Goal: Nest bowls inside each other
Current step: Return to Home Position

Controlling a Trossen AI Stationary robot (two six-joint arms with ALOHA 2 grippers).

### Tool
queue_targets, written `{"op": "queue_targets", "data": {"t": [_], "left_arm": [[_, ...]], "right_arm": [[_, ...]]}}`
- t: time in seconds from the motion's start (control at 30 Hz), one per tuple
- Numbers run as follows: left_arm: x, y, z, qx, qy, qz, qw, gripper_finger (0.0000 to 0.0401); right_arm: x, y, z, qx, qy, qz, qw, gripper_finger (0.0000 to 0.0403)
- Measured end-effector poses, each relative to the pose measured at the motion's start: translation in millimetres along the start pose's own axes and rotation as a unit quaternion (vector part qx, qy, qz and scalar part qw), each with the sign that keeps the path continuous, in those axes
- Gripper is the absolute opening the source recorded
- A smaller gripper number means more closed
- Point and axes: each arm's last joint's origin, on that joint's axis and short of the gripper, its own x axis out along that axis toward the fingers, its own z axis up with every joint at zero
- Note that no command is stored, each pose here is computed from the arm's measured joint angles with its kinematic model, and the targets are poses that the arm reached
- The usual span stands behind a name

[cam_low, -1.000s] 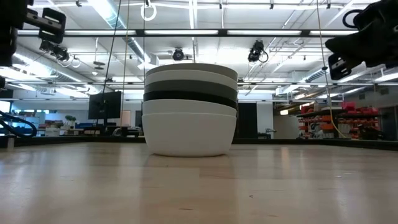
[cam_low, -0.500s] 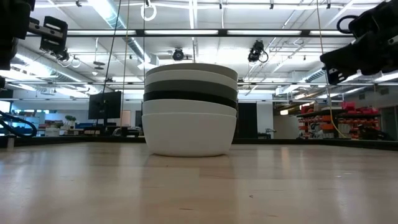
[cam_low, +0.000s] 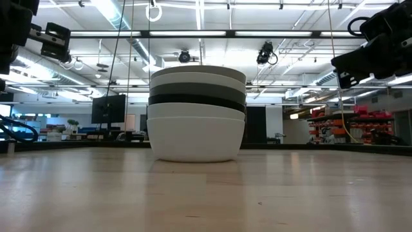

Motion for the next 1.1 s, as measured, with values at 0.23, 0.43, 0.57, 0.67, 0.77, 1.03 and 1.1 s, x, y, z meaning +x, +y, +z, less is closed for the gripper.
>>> {"op": "queue_targets", "data": {"t": [0.23,0.43,0.57,0.67,0.77,1.03,1.1], "left_arm": [[0.0,0.0,0.1,0.0,0.0,0.0,1.0,0.004],[0.0,0.0,0.1,0.0,0.0,0.0,1.0,0.0032],[0.0,0.0,0.1,0.0,0.0,0.0,1.0,0.0035],[0.0,0.0,0.1,0.0,0.0,0.0,1.0,0.004],[0.0,0.0,0.1,0.0,0.0,0.0,1.0,0.0042],[0.0,0.0,0.1,0.0,-0.001,0.0,1.0,0.0037],[0.0,0.0,0.1,0.0,-0.001,0.0,1.0,0.0034]], "right_arm": [[0.0,0.0,0.0,0.0,0.0,0.0,1.0,0.0012],[0.0,0.0,0.0,0.0,0.0,0.0,1.0,0.0012],[0.0,0.0,0.0,0.0,0.0,0.0,1.0,0.0012],[0.0,0.0,0.0,0.0,0.0,0.0,1.0,0.0012],[0.0,0.0,0.0,0.0,0.0,0.0,1.0,0.0012],[0.0,0.0,0.0,0.0,0.0,0.0,1.0,0.0012],[0.0,0.0,0.0,0.0,0.0,0.0,1.0,0.0012]]}}
